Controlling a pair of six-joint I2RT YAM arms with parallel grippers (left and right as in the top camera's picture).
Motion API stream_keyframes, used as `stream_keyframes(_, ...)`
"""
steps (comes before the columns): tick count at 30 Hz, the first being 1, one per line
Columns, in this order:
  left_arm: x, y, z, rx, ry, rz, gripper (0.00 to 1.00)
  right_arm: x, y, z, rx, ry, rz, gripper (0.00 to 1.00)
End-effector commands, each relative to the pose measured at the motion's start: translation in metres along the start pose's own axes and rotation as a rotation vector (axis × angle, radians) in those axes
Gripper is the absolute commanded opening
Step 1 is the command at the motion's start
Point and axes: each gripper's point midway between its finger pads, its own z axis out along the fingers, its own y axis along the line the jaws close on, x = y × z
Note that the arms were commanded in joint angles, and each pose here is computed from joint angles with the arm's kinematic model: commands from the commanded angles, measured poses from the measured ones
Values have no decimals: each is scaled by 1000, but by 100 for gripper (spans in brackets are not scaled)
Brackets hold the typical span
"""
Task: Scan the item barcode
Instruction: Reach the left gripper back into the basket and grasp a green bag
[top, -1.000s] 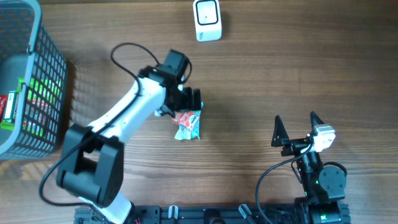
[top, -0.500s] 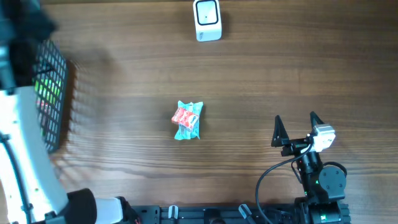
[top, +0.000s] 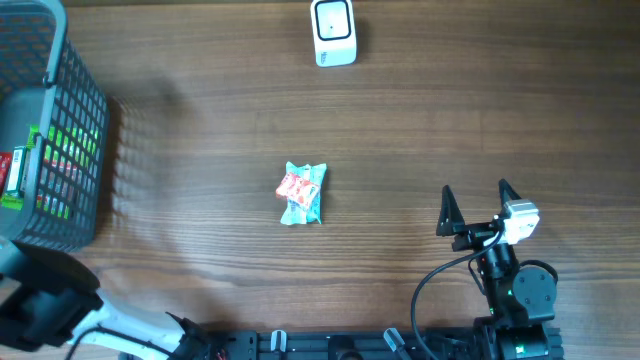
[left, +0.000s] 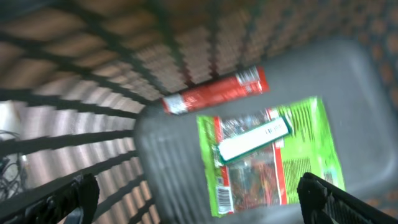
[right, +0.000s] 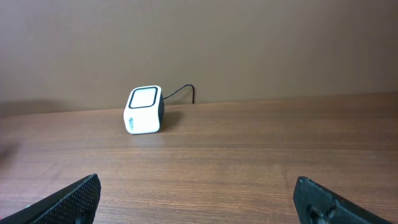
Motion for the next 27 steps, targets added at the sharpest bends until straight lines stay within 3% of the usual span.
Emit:
stream_keyframes(1, 25, -38, 48, 170, 123, 230, 100, -2, -2, 0, 11, -8, -19, 100)
stream_keyframes(9, 43, -51, 132, 184, 201, 438, 100, -2, -2, 0, 11, -8, -18, 100)
stream_keyframes(13, 67, -78, 161, 359, 246, 585, 100, -2, -2, 0, 11, -8, -18, 100)
stream_keyframes(20, 96, -87, 191, 426, 331, 610, 100, -2, -2, 0, 11, -8, -19, 100)
stream_keyframes(21, 97, -87, 191, 427, 335, 610, 96, -2, -2, 0, 11, -8, -18, 100)
stream_keyframes(24, 107, -89, 185, 461, 375, 600, 61, -2, -2, 0, 11, -8, -18, 100)
stream_keyframes(25, 110, -91, 183, 481, 389, 594, 58, -2, -2, 0, 11, -8, -18, 100)
stream_keyframes(27, 115, -93, 180, 486, 423, 523, 71, -2, -2, 0, 11, -8, -18, 100)
